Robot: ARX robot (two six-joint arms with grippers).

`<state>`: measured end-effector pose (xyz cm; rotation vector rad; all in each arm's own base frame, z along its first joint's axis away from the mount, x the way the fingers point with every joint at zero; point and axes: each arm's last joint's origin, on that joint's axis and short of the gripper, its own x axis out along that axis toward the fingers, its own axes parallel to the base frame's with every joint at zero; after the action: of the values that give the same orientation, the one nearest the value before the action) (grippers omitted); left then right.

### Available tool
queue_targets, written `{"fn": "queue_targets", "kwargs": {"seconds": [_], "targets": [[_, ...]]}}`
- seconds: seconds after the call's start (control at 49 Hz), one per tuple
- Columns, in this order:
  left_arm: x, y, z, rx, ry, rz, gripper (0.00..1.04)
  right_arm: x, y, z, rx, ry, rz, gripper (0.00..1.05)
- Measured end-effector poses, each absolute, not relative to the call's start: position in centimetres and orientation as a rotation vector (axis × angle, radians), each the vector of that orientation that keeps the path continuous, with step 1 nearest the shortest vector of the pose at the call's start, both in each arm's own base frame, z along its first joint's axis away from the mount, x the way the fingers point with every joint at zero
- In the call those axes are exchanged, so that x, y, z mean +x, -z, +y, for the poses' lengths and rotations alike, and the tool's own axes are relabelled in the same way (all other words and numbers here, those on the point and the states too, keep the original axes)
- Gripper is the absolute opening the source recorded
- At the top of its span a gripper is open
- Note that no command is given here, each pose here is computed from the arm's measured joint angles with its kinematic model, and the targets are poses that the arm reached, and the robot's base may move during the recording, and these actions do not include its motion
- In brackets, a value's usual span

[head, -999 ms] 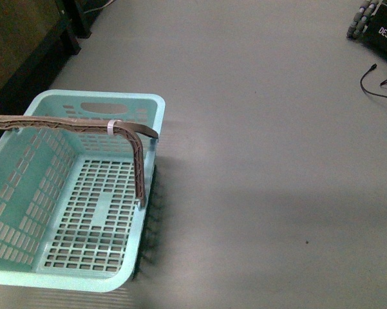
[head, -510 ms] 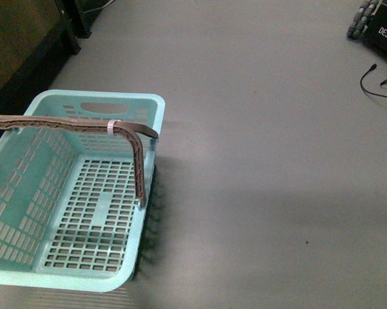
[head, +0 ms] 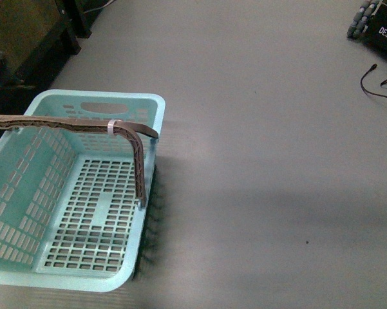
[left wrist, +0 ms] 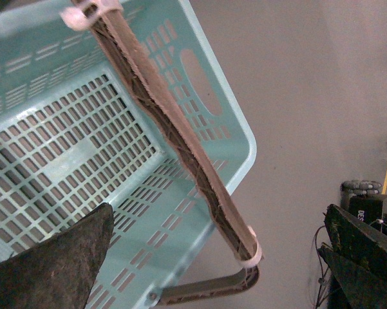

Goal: Pick lemon and mango into basket

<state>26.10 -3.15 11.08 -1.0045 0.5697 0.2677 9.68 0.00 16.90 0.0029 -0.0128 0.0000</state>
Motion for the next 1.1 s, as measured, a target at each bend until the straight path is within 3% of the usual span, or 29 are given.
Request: {"fn": "queue_targets", "kwargs": {"seconds": [0.53,0.979,1.101], "targets": [[33.3,-4.4,-4.8,-1.107,-0.399,0.629,0.98,9.7,-16.9,0.0,0.003,0.0,-0.013,0.96],[36.4,-4.3,-5.0,-1.149,-0.37,0.562,0.98,9.7,-16.9,0.0,0.003,0.0,-0.013,0.96],[36.4,-4.2,-5.0,-1.163,-0.381,0.565,0.77,9.7,-16.9,0.0,0.003,0.0,-0.013,0.96]]}}
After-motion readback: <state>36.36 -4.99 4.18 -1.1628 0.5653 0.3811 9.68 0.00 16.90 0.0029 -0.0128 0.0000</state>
